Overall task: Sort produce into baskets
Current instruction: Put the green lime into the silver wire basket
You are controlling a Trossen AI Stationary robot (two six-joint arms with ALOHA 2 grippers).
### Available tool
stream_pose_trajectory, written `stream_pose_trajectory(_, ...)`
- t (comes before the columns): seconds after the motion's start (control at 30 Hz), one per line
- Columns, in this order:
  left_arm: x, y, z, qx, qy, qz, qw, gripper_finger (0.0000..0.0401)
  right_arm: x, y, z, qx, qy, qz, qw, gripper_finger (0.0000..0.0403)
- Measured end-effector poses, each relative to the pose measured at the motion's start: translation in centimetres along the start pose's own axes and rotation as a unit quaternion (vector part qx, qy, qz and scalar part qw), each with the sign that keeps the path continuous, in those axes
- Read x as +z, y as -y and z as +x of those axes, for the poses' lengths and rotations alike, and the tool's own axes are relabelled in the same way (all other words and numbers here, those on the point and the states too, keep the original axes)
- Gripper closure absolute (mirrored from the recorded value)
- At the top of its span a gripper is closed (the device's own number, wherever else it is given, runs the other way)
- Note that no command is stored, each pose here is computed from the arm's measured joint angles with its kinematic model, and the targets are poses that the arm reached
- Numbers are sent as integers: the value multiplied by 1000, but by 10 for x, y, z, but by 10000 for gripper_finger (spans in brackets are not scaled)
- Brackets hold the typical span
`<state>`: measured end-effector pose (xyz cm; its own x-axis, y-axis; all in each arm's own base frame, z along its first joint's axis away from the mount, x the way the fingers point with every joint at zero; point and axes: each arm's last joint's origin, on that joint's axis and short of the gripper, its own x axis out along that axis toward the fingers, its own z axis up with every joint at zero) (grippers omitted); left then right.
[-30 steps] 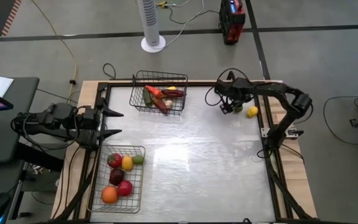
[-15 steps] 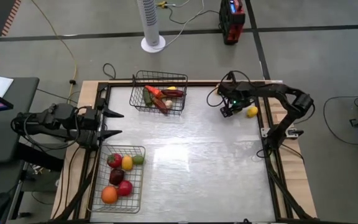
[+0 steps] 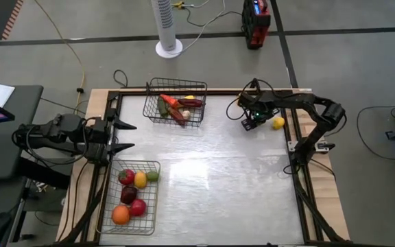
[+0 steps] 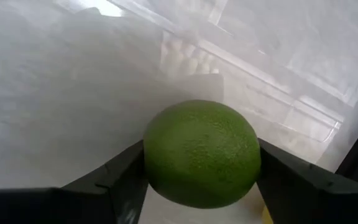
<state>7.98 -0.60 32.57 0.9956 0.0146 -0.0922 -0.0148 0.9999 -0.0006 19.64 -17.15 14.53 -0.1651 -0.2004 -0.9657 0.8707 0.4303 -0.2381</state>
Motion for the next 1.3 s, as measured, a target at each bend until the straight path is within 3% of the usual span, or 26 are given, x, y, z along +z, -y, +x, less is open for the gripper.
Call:
stream_pose_trajectory(0.23, 0, 0, 0, 0, -1, 0, 1000, 122, -5, -21, -12, 25, -1, -20, 999, 137)
stream_pose_trajectory(0.47, 0, 0, 0, 0, -1, -1, 1000, 122, -19, -86, -61, 104, 64, -82, 989, 139)
stream_pose_trajectory(0.6, 0, 0, 0, 0, 0, -7, 1000, 122, -37, -130, -98, 177, 131, -112, 969, 140)
stream_pose_trajectory(0.73, 3, 0, 0, -1, 14, -11, 1000, 122, -58, -171, -132, 282, 222, -137, 923, 141)
stream_pose_trajectory(0.97, 8, 3, 0, -57, 38, -13, 998, 122, -86, -234, -179, 429, 360, -190, 806, 141)
stream_pose_trajectory(1.17, 14, 4, 2, -53, 67, -7, 996, 122, -88, -295, -194, 470, 450, -234, 723, 136)
stream_pose_trajectory(1.3, 12, 4, 5, -53, 58, -2, 997, 122, -83, -333, -201, 478, 469, -271, 691, 126)
